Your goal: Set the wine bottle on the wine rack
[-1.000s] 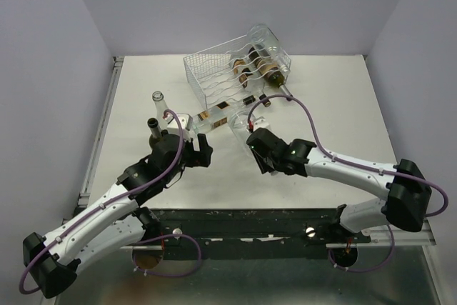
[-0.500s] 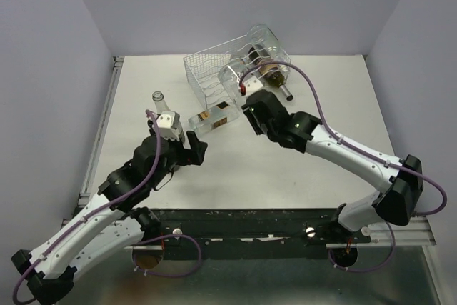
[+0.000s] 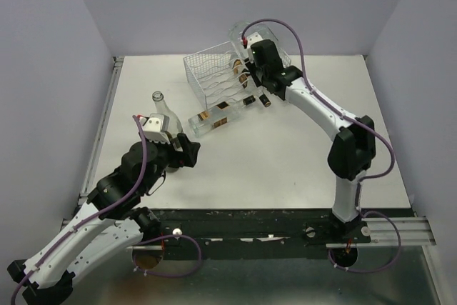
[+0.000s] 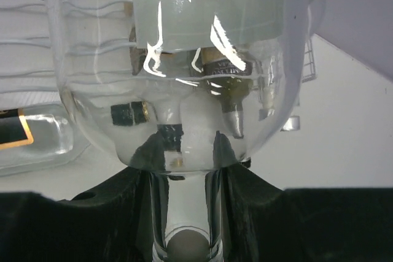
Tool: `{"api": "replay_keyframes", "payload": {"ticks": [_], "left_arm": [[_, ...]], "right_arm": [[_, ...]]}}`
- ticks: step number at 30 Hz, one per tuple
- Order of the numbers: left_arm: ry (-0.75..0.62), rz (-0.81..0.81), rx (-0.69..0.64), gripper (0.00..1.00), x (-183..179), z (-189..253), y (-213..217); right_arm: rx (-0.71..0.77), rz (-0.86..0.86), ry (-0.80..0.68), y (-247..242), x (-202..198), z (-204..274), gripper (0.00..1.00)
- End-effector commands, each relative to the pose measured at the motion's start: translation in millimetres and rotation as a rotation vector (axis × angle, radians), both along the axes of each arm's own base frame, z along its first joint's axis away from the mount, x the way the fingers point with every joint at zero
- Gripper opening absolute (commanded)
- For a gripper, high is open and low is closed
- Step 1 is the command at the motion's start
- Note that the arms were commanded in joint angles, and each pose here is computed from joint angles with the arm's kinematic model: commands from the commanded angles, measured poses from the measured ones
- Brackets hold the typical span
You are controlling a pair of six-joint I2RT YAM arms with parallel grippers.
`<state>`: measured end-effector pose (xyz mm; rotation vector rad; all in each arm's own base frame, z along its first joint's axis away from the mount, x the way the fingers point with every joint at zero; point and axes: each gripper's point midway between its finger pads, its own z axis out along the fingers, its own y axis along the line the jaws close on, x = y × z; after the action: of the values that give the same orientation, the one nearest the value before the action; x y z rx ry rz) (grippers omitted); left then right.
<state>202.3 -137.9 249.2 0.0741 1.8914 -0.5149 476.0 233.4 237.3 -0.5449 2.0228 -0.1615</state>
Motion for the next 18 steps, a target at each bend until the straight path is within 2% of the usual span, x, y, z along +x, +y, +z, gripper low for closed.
{"api": "replay_keyframes", "payload": {"ticks": [1,7,18], "left_arm": [[-0.002,0.019,0.024,0.99,-0.3,-4.9,6.7],[-0.008,0.006,0.016,0.99,0.4,-7.6,3.2],[0.017,-0.027,0.021,0.99,3.3,-16.1,-8.1]], "right_arm": [[0.133,0.027,-0.224,24.4,54.3,69.9,0.01],[0.120,-0.003,-0.195,27.8,83.3,52.7,0.01],[0.104,-0.047,-0.130,17.8,105.2,16.5,0.01]]}}
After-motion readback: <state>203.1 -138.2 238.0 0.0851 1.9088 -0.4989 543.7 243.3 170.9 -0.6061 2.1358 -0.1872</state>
